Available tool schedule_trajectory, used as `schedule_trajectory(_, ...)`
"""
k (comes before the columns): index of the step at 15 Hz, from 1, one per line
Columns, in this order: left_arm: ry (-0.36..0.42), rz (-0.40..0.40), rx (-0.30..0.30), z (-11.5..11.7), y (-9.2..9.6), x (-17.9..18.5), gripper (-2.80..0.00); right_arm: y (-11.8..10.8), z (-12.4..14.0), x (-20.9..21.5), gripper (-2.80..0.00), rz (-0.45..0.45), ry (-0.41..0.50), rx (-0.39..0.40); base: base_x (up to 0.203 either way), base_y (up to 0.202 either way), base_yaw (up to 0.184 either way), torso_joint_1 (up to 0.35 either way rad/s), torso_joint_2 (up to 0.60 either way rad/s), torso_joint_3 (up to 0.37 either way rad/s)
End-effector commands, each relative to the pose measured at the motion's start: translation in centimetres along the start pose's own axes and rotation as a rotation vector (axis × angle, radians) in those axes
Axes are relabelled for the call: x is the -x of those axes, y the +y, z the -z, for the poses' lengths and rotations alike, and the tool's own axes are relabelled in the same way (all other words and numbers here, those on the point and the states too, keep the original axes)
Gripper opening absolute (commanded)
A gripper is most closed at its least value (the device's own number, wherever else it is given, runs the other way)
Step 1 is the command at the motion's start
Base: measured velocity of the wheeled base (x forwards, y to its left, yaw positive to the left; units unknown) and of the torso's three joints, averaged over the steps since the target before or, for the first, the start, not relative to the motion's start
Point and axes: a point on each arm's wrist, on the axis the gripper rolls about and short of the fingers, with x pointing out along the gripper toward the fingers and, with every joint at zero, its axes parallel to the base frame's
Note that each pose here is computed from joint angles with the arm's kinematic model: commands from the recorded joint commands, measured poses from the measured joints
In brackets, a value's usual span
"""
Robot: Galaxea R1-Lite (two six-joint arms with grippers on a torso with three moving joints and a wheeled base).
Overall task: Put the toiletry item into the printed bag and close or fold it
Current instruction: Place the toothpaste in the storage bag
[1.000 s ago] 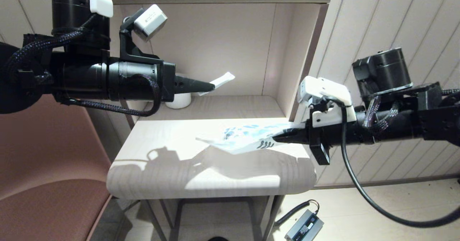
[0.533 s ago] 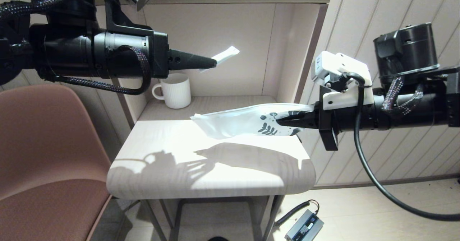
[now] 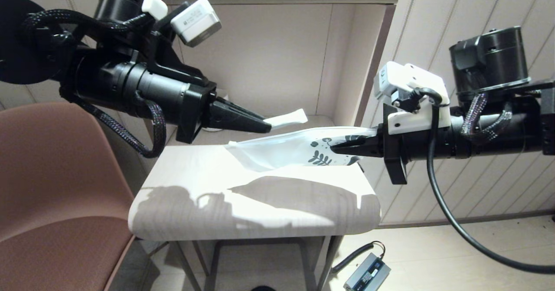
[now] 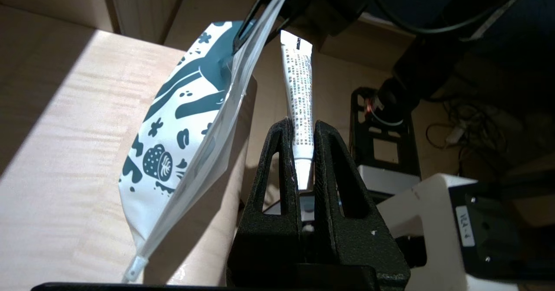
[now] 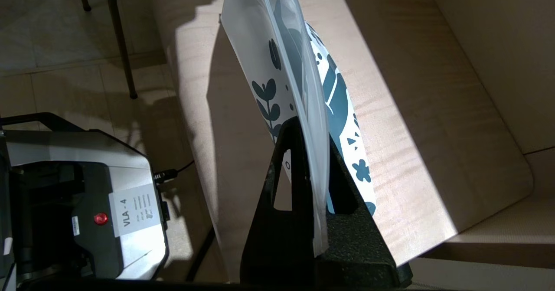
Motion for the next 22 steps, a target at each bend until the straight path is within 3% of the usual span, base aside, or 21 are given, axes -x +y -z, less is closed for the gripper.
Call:
schedule_trajectory(1, 0.047, 0.044, -0.007, 0.8, 1.9, -2.1, -2.80, 0.1, 0.1, -0.3, -2.80, -0.014, 0.001, 0.001, 0.000, 0.000, 0.000, 0.000, 0.00, 0.000)
schedule_trajectory(5, 0.029, 0.034, -0.049, -0.4, 3.1, -2.8, -2.80, 0.5, 0.1, -0.6, -2.80, -0.036, -0.003, 0.002, 0.000, 0.000, 0.000, 0.000, 0.00, 0.000)
schedule_trajectory(13, 0.061, -0.004, -0.038, 0.3, 4.0, -3.4, -2.80, 0.6, -0.1, -0.7, -2.80, -0.051, -0.015, 0.007, 0.000, 0.000, 0.000, 0.000, 0.00, 0.000)
schedule_trajectory(22, 0.037, -0.081, -0.120, -1.6, 2.0, -1.7, -2.80, 0.6, 0.2, -1.1, -2.80, -0.059, -0.005, -0.003, 0.000, 0.000, 0.000, 0.000, 0.00, 0.000)
